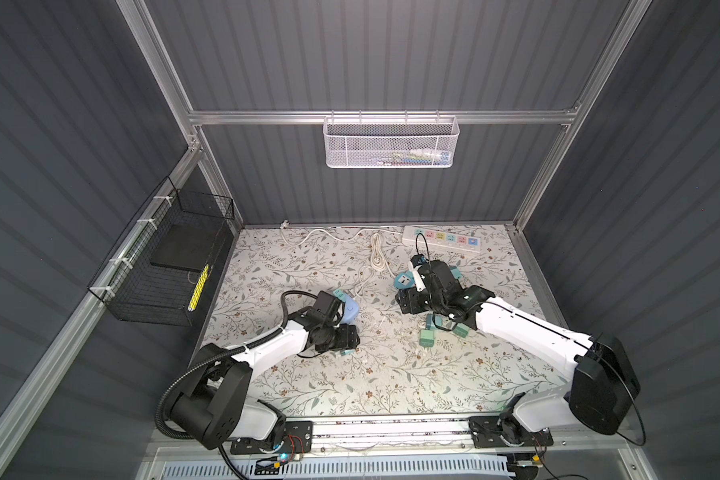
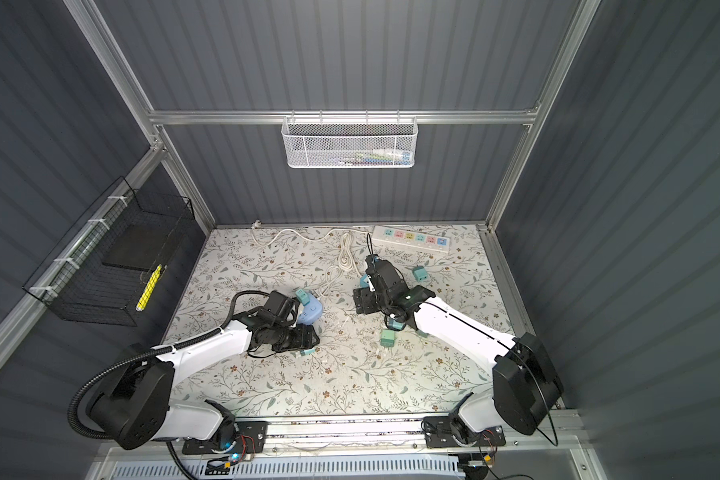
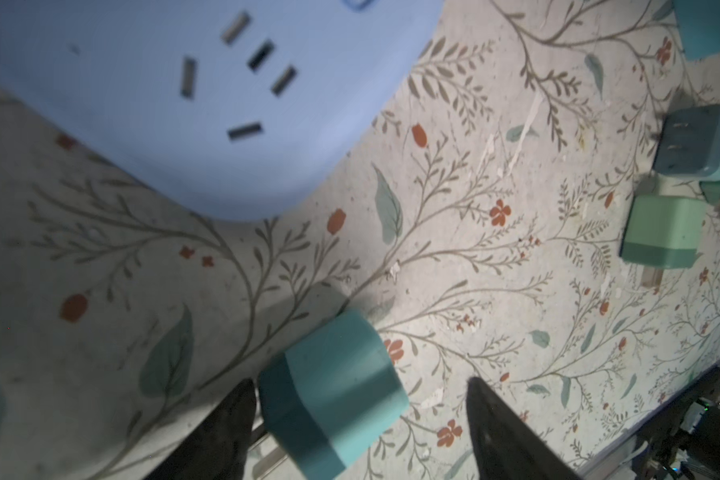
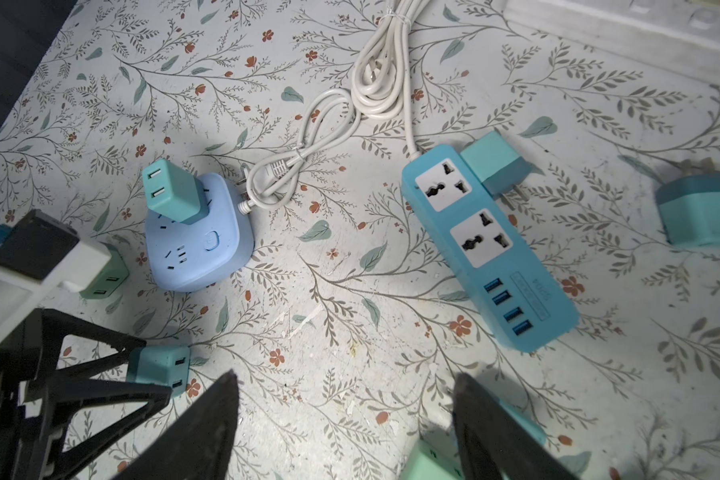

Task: Insert the plug
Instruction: 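Lower the left gripper over a teal adapter while the right gripper hovers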

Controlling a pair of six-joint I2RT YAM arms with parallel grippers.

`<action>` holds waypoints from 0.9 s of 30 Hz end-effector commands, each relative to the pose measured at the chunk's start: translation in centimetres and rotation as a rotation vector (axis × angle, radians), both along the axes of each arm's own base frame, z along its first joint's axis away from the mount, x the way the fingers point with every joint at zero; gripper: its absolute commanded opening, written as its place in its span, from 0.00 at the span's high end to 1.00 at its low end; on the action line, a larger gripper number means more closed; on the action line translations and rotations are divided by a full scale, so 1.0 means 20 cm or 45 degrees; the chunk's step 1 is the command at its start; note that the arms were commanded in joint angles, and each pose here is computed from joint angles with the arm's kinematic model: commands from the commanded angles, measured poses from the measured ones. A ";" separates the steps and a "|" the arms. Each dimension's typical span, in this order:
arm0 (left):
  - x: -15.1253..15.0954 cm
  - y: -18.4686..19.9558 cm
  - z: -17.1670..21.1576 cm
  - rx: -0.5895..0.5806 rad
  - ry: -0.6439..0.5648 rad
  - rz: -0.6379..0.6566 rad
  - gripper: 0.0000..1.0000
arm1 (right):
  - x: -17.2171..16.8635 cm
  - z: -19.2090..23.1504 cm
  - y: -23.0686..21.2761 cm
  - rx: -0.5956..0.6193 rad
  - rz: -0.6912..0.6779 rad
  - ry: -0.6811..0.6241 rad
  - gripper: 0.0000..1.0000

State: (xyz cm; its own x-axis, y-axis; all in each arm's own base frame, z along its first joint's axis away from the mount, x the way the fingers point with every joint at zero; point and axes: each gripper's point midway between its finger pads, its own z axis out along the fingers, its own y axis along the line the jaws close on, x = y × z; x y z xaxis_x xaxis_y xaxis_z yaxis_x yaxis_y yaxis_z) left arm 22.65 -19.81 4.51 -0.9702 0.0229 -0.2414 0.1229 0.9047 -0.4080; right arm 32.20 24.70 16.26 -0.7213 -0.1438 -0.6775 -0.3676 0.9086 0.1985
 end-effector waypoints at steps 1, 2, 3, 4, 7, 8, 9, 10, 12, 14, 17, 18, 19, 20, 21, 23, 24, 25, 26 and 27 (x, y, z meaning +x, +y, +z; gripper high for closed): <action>-0.05 0.02 0.04 0.004 0.009 0.083 0.21 | 0.00 0.11 0.00 0.039 0.021 -0.049 0.19; -0.07 0.00 0.06 -0.017 0.010 0.089 0.21 | 0.00 0.12 0.00 0.043 0.024 -0.056 0.19; -0.08 -0.02 0.07 -0.041 0.011 0.089 0.21 | -0.01 0.12 -0.01 0.046 0.022 -0.058 0.19; -0.10 -0.06 0.08 -0.074 0.008 0.077 0.21 | -0.01 0.13 -0.01 0.049 0.024 -0.064 0.19; -0.12 -0.13 0.12 -0.133 0.000 0.033 0.21 | -0.01 0.15 -0.03 0.062 0.020 -0.076 0.19; -0.13 -0.15 0.14 -0.144 -0.006 0.015 0.22 | 0.00 0.16 -0.04 0.065 0.009 -0.084 0.19; -0.13 -0.15 0.16 -0.130 -0.014 0.008 0.22 | 0.01 0.16 -0.05 0.061 -0.013 -0.096 0.18; -0.12 -0.14 0.17 -0.092 -0.033 -0.002 0.22 | 0.02 0.17 -0.09 0.054 -0.059 -0.122 0.11; -0.09 -0.07 0.20 0.037 -0.085 0.001 0.23 | 0.04 0.18 -0.14 0.052 -0.127 -0.156 0.01; -0.03 0.02 0.28 0.167 -0.187 0.024 0.22 | 0.05 0.18 -0.17 0.101 -0.168 -0.176 0.01; 0.05 0.14 0.39 0.302 -0.351 0.086 0.11 | 0.06 0.15 -0.14 0.231 -0.111 -0.063 0.01; 0.07 0.17 0.42 0.334 -0.402 0.096 0.08 | 0.06 0.13 -0.14 0.279 -0.092 -0.009 0.05; 0.10 0.21 0.44 0.381 -0.452 0.126 0.03 | 0.06 0.12 -0.13 0.332 -0.080 0.039 0.16; 0.12 0.26 0.45 0.426 -0.496 0.169 0.00 | 0.06 0.11 -0.12 0.374 -0.068 0.070 0.25; 0.13 0.29 0.45 0.459 -0.528 0.195 0.00 | 0.07 0.10 -0.12 0.391 -0.065 0.083 0.31; 0.14 0.34 0.47 0.527 -0.531 0.205 0.00 | 0.06 0.10 -0.10 0.410 -0.040 0.089 0.30; 0.14 0.31 0.46 0.522 -0.511 0.133 0.00 | 0.06 0.10 -0.09 0.416 -0.034 0.088 0.30; 0.13 0.28 0.44 0.512 -0.481 0.048 0.00 | 0.06 0.10 -0.09 0.417 -0.032 0.085 0.30; 0.11 0.25 0.41 0.510 -0.439 -0.017 0.06 | 0.06 0.10 -0.09 0.414 -0.027 0.081 0.29; 0.09 0.21 0.38 0.495 -0.393 -0.071 0.09 | 0.05 0.10 -0.09 0.407 -0.025 0.083 0.28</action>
